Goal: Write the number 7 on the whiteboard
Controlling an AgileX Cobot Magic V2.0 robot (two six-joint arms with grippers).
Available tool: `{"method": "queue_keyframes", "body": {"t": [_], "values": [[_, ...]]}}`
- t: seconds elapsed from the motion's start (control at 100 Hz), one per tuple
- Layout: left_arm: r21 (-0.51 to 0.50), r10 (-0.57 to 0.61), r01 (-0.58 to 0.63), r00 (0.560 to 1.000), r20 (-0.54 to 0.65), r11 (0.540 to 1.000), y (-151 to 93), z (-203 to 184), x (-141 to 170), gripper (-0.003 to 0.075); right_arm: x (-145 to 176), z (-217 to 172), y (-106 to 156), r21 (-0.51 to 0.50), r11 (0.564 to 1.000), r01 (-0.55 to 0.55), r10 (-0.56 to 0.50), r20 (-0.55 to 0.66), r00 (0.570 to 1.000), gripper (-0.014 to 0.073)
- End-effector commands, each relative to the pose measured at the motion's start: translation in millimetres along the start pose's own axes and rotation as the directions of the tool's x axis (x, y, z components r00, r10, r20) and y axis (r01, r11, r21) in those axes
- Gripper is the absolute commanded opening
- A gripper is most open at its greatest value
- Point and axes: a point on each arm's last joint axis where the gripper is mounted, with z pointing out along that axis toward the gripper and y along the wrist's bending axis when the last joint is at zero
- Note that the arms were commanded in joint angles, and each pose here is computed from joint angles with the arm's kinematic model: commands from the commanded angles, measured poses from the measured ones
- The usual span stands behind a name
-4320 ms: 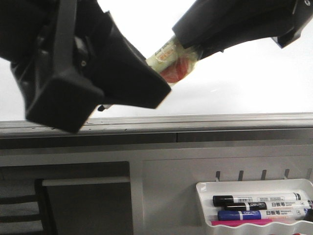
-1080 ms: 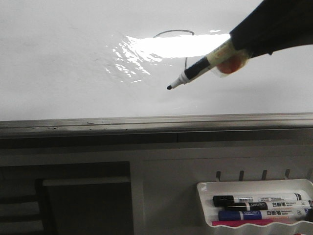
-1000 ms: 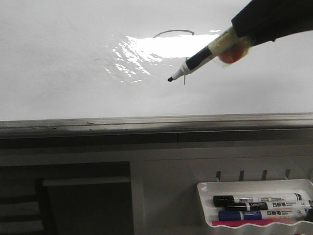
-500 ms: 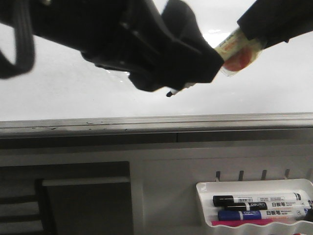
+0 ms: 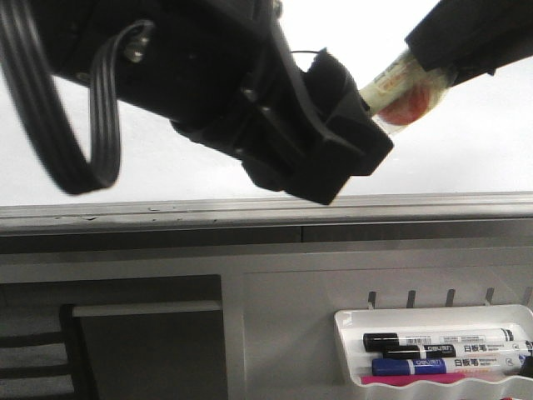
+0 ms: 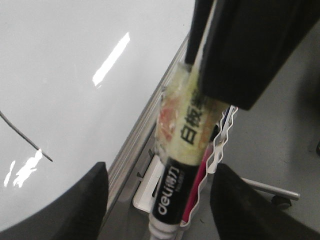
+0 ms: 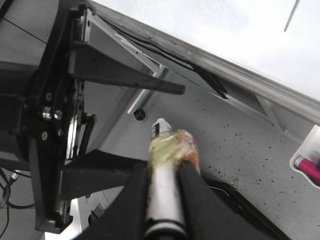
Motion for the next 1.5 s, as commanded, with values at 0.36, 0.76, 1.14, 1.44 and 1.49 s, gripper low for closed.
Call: {"method": "queue_keyframes", "body": {"t": [0.36, 0.76, 1.14, 1.44, 1.49], "values": [[-0.028, 0.001, 0.003, 0.991, 0.134, 1.0, 3.8, -8.2, -24.3, -0.002, -10.4, -6.4, 13.2, -0.031, 0.999, 0.038, -0.036, 0.063, 0.997, -0.0037], [-0.063, -0.134, 0.146, 0.976, 0.171, 0.987, 17.8, -27.5, -32.2, -0.002, -27.0, -21.7, 20.7, -0.022, 0.998, 0.065, -0.061, 0.148, 0.987, 0.0512], [-0.236, -0.625, 0.739, 0.665, 0.409, 0.631, 79.7, -89.8, 8.1, -0.002, -16.8, -56.4, 31.7, 0.158, 0.981, 0.114, -0.153, 0.263, 0.953, 0.051], [-0.337, -0.626, 0.769, 0.639, 0.446, 0.544, 106.5, -69.3, 20.5, -0.002, -11.9, -54.4, 30.8, 0.154, 0.983, 0.102, -0.14, 0.263, 0.955, 0.051], [-0.351, -0.634, 0.766, 0.643, 0.43, 0.538, 109.8, -60.7, 23.2, -0.002, -12.0, -54.4, 31.0, 0.153, 0.983, 0.101, -0.139, 0.265, 0.954, 0.051]]}}
